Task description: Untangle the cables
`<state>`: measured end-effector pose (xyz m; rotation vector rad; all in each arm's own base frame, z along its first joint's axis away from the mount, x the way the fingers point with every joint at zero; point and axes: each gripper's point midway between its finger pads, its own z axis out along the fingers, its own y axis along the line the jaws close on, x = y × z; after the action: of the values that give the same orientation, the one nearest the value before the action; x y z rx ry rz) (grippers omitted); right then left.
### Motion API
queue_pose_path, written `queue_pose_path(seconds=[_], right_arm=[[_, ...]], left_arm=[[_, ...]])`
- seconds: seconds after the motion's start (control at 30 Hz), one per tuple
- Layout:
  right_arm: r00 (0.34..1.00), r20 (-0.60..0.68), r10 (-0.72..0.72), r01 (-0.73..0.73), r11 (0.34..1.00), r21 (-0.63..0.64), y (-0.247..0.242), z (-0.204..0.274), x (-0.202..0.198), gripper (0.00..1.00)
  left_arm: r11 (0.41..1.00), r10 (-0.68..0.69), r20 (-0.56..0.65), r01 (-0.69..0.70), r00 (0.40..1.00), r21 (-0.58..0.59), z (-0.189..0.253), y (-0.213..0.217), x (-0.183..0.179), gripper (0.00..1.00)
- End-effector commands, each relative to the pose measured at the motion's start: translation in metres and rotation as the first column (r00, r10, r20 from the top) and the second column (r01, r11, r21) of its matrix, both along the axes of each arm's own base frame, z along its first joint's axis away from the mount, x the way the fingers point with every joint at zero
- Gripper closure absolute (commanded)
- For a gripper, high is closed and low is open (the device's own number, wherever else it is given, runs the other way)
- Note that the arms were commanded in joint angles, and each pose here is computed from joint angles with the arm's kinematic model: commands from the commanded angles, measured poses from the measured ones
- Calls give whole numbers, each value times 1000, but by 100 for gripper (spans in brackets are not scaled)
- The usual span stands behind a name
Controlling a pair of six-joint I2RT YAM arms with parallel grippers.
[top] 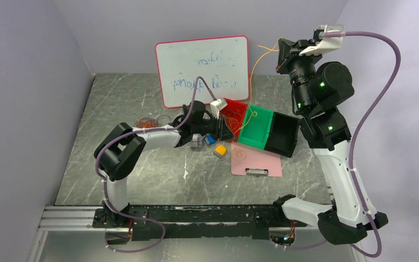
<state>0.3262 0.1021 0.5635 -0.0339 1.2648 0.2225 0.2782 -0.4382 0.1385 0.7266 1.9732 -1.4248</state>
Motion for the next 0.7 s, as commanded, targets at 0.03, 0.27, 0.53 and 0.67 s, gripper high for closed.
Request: queue_pose_path(seconds=[0.03,0.27,0.53,0.67], right_arm=[[1000,15,-13,13,1000,3,-5,2,-8,100],[998,25,-56,55,998,11,-16,2,-14,100],[991,25,-132,131,991,34,-29,-9,-10,100],[987,-41,-156,156,988,6,-28,-37,2,100]], left_arm=[[1000,-4,39,5,999,-28,17,-11,8,92],[997,72,168,-70,983,-15,67,0,20,93],[987,147,322,-161,935,18,138,18,37,93],[980,185,317,-200,930,17,153,23,58,93]])
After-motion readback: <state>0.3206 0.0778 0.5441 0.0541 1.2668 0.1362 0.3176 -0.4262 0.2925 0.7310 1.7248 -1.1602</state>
